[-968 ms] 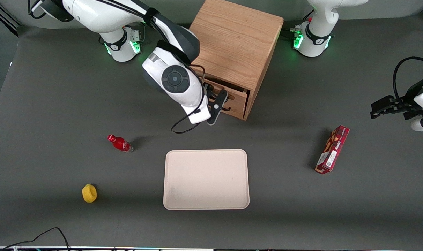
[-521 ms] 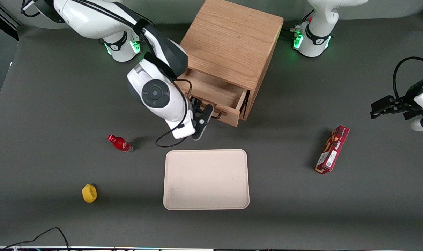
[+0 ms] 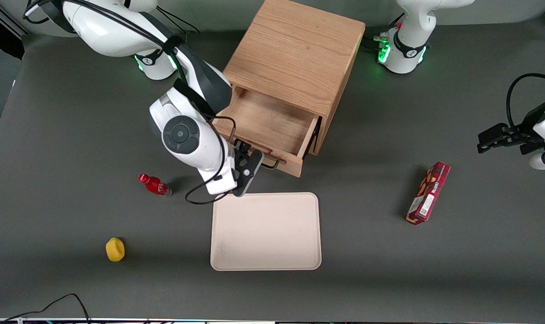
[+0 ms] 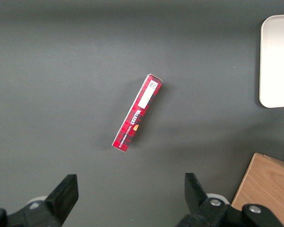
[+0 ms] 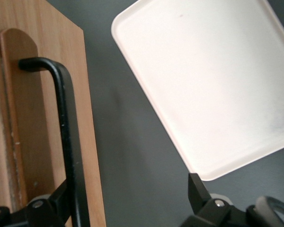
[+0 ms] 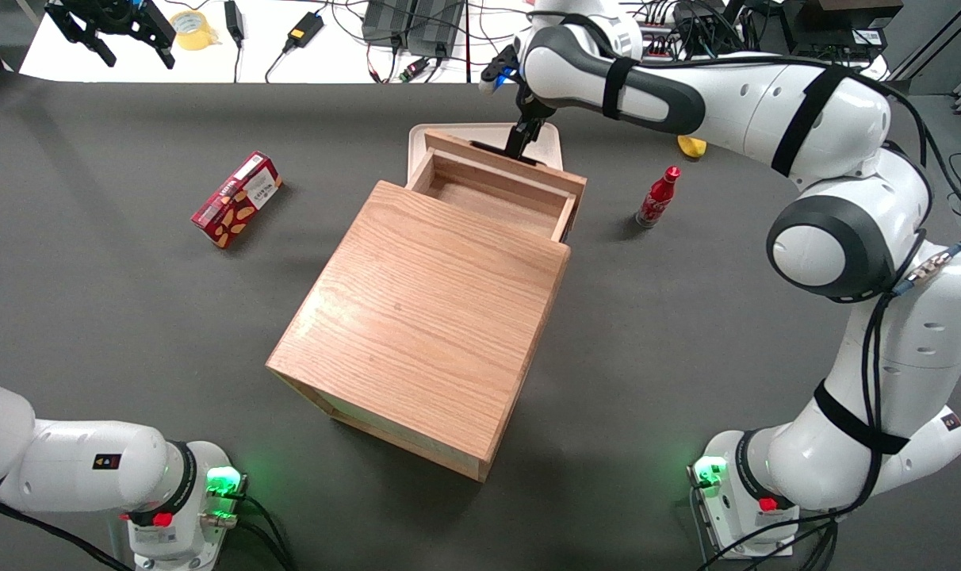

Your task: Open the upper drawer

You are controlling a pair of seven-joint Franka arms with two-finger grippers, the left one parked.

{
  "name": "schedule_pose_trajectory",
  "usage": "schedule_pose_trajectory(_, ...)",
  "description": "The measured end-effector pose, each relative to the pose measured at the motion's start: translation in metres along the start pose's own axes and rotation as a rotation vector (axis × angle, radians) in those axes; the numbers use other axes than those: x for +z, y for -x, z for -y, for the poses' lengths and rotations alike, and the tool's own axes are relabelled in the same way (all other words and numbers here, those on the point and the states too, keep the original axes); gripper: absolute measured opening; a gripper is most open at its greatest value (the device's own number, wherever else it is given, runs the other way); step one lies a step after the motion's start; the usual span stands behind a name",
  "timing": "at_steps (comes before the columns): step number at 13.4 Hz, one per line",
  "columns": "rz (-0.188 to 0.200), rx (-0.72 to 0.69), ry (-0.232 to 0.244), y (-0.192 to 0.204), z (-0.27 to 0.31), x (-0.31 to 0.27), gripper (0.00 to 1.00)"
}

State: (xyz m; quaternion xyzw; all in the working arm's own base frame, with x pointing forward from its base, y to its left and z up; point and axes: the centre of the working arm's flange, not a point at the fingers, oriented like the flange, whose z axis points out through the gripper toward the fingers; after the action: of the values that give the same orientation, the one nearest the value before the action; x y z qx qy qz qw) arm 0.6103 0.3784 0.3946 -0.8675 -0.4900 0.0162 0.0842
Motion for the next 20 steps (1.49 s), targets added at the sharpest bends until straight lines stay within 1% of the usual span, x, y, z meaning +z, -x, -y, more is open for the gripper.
schedule_pose_trajectory(4,-0.013,0.003,0.028,0.007,-0.029,-0.007,1.0)
schedule_pose_trajectory(9,-0.024,0.019,0.056,0.013,-0.053,-0.016,1.0)
schedule_pose_trajectory(13,-0.032,0.029,0.073,0.021,-0.071,-0.023,1.0)
schedule_pose_trajectory(15,-0.043,0.035,0.071,0.023,-0.077,-0.026,1.0)
schedule_pose_trajectory(17,-0.069,0.046,0.043,0.021,-0.077,-0.028,1.0)
schedule_pose_trajectory(19,-0.116,0.066,0.014,0.019,-0.079,-0.041,1.0)
schedule_pose_trajectory(20,-0.145,0.082,0.01,0.02,-0.084,-0.052,1.0)
